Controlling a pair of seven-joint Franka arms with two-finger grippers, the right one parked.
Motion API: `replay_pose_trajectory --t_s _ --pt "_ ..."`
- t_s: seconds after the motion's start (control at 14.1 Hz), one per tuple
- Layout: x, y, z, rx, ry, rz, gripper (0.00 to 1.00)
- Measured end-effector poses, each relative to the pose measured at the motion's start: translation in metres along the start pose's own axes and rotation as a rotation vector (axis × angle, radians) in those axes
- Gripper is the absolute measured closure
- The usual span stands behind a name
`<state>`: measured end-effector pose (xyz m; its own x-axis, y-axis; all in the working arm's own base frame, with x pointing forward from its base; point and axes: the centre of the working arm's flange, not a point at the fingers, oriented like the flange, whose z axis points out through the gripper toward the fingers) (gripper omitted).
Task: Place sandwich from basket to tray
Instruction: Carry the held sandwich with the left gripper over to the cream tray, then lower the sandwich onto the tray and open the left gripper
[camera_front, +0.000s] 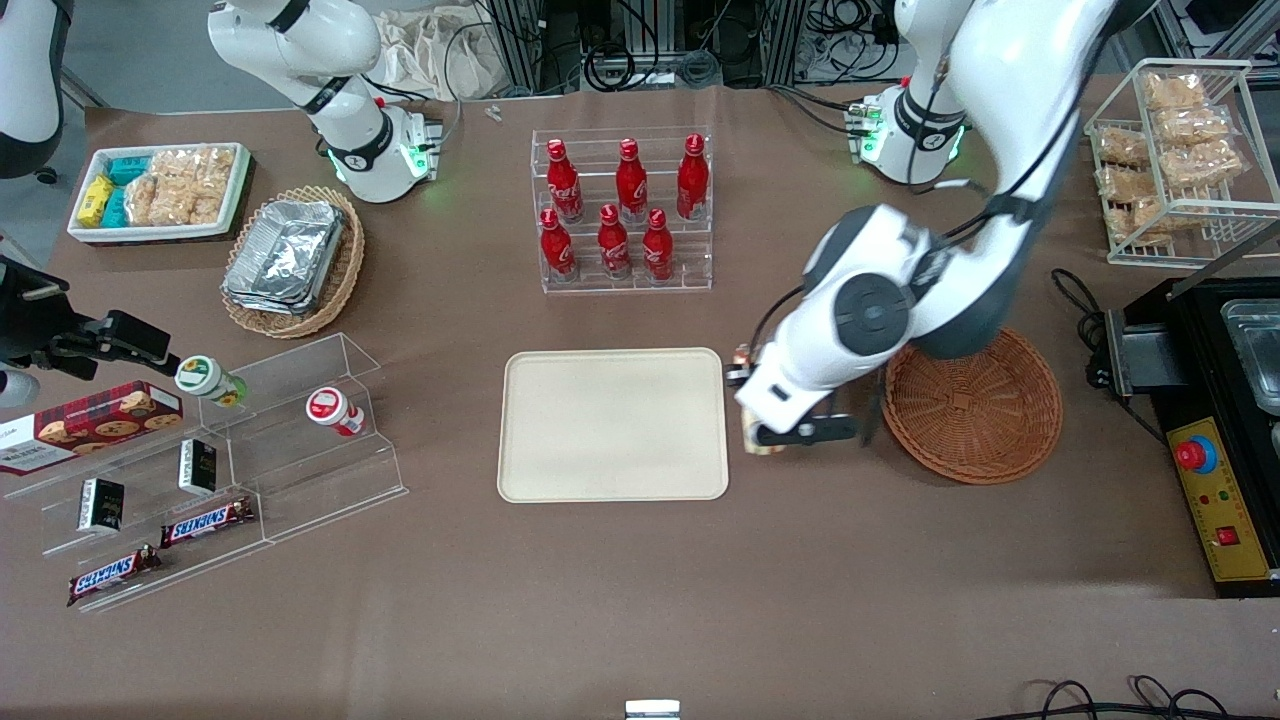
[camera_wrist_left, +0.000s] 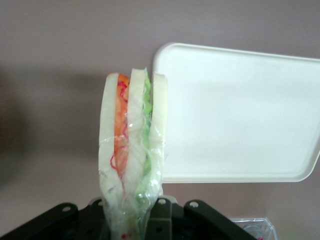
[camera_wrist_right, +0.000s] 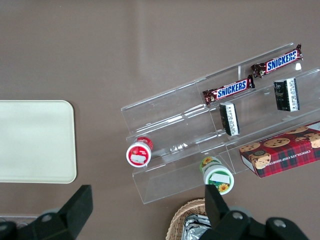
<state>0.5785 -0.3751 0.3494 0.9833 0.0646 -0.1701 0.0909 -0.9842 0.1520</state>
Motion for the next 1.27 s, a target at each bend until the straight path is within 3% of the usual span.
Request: replay_pose_trajectory --t_s 0.14,0.35,0.71,0.78,0.99,1.13,1.27 --pt "0.003 0.018 0.056 -0.016 0.002 0.011 0.8" --pt "0.004 0.025 0.116 0.014 -0.019 0.031 0.8" --pt "0.001 0.037 0.144 0.014 -0.01 0.06 0.81" --pt "0.002 0.037 0.142 0.013 -0.007 0.06 0.77" --pt "0.008 0.037 0.134 0.004 0.01 0.055 0.49" --pt "0.024 0.036 0.112 -0.016 0.055 0.039 0.3" --pt "0.043 0.029 0.069 -0.042 0.122 0.015 0.1"
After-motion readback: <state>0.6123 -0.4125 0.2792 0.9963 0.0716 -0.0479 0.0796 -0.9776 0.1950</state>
